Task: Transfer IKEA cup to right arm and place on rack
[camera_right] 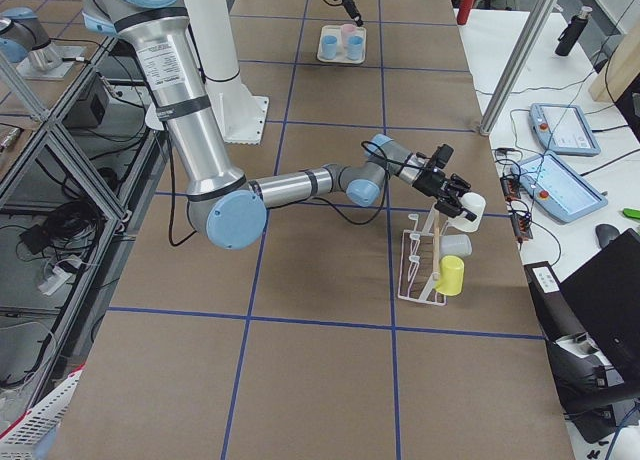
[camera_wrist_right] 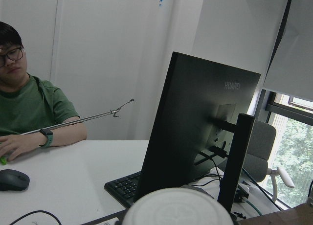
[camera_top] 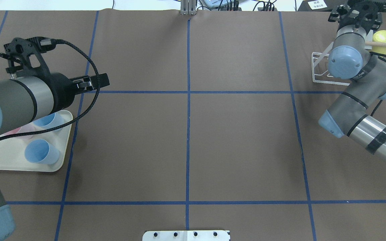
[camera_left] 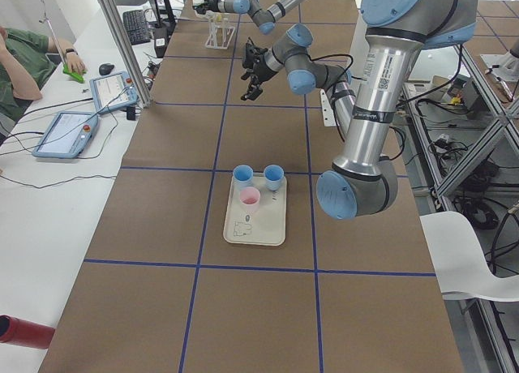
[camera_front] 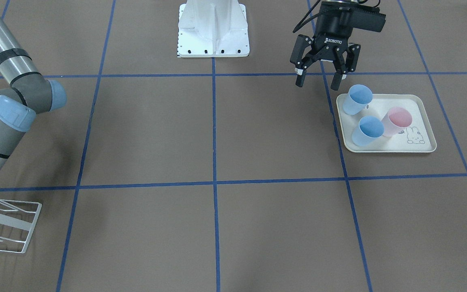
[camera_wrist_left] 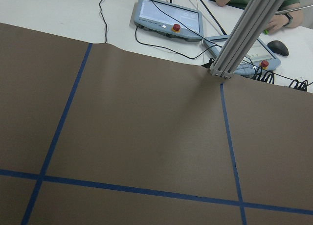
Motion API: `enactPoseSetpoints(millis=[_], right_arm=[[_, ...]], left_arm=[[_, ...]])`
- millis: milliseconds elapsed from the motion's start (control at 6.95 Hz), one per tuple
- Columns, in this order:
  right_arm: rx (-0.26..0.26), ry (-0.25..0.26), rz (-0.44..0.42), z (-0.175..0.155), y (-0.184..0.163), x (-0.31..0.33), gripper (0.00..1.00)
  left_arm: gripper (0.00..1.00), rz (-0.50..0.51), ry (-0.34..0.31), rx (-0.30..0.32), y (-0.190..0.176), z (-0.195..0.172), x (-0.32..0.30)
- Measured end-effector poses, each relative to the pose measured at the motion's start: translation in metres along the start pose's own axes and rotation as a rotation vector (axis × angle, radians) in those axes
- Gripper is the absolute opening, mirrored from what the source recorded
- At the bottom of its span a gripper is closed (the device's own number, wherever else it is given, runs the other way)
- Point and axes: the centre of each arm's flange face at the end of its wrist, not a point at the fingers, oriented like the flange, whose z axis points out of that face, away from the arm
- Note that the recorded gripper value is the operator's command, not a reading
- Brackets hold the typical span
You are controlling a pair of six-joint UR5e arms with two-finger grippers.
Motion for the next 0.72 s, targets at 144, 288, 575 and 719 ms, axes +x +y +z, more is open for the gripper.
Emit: enactPoseSetpoints(millis=[144,288,575,719], right_arm=[[0.001,-0.013,0.012,-0.0027,-0.0069,-0.0090,0.00],[0.001,-0.019,0.018,-0.0041,-0.0101,-0.0133,0.00],[-0.003,-0.017,0.016,-0.0039,-0.0064,-0.0099,0.00],[-0.006,-0.017,0.012,-0.0043,-0.0035,-0.0089,0.00]], left_arm=[[1.00,0.000,-0.001,-0.001,0.0002,0.0005,-0.0002],[1.00,0.000,-0.002,-0.001,0.0004,0.0012,-0.0005],[1.00,0.000,-0.002,-0.003,0.0007,0.0017,-0.0006],[1.00,-0.001,-0.002,-0.003,0.0007,0.0018,-0.0005]])
